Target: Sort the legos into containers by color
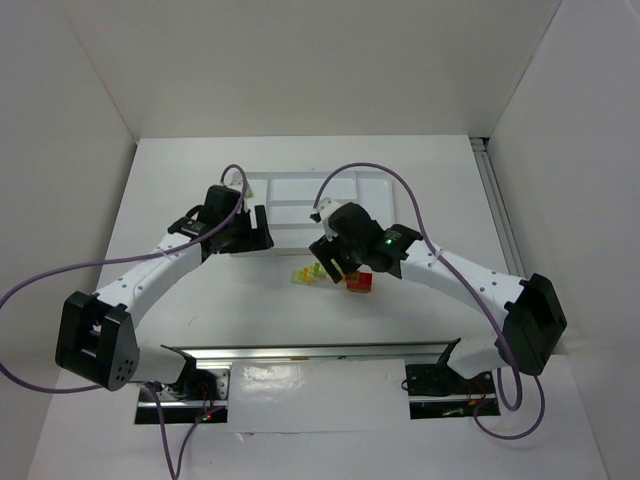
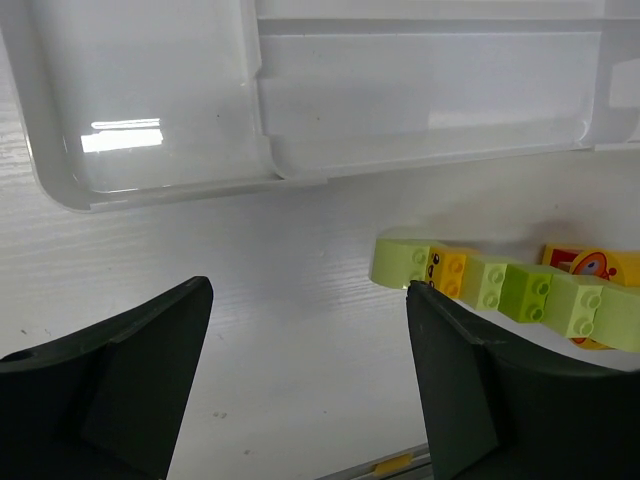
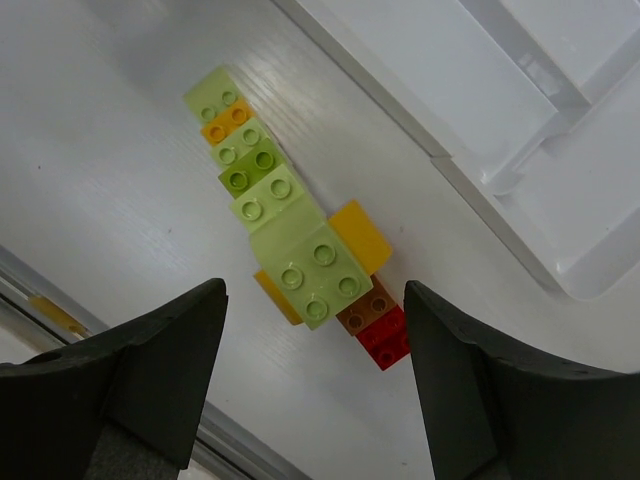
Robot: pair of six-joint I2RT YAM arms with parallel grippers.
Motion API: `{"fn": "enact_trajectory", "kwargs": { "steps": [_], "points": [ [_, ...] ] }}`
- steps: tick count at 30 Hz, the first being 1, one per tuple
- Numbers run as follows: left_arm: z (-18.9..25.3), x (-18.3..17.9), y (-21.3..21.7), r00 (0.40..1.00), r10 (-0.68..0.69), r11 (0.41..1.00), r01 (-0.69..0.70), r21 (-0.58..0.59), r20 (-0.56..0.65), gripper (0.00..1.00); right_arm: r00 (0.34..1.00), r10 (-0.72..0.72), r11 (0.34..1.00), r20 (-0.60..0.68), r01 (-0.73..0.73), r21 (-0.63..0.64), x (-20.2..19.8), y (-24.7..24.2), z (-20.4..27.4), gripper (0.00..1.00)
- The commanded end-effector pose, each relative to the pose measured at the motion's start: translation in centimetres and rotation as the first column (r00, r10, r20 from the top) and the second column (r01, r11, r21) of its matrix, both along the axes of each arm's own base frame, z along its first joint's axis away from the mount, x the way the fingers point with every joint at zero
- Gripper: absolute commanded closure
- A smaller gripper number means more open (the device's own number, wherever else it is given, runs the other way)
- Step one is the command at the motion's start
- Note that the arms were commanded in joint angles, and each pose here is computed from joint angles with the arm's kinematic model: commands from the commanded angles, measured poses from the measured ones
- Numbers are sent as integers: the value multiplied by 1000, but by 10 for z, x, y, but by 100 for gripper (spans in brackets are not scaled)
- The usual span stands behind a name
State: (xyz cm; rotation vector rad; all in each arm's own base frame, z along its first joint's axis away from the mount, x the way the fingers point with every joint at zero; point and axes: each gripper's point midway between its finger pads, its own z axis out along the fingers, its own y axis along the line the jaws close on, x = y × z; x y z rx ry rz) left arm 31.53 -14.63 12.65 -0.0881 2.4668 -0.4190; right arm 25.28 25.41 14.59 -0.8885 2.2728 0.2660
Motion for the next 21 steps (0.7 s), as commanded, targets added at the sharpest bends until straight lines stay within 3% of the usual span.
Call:
{"fn": "enact_trajectory", "kwargs": {
  "steps": [1, 7, 10, 21],
  "points": [
    [0, 5, -5, 999, -41, 999, 41, -29, 1, 11, 999, 31, 999, 8, -31, -6, -1, 0, 4, 21],
    [-3, 5, -4, 999, -31, 999, 30, -38, -14, 11, 1000, -22, 1000, 19, 22, -6, -4, -11, 1, 5],
    [-5, 4, -6, 999, -31, 998, 30, -53, -18, 12, 999, -47, 996, 4, 47, -71, -3, -21, -14, 1],
    [-12, 1, -23, 996, -83, 995, 81, -63, -34, 12, 995, -67, 987, -70, 56, -152, -11, -30, -67, 1]
  ]
}}
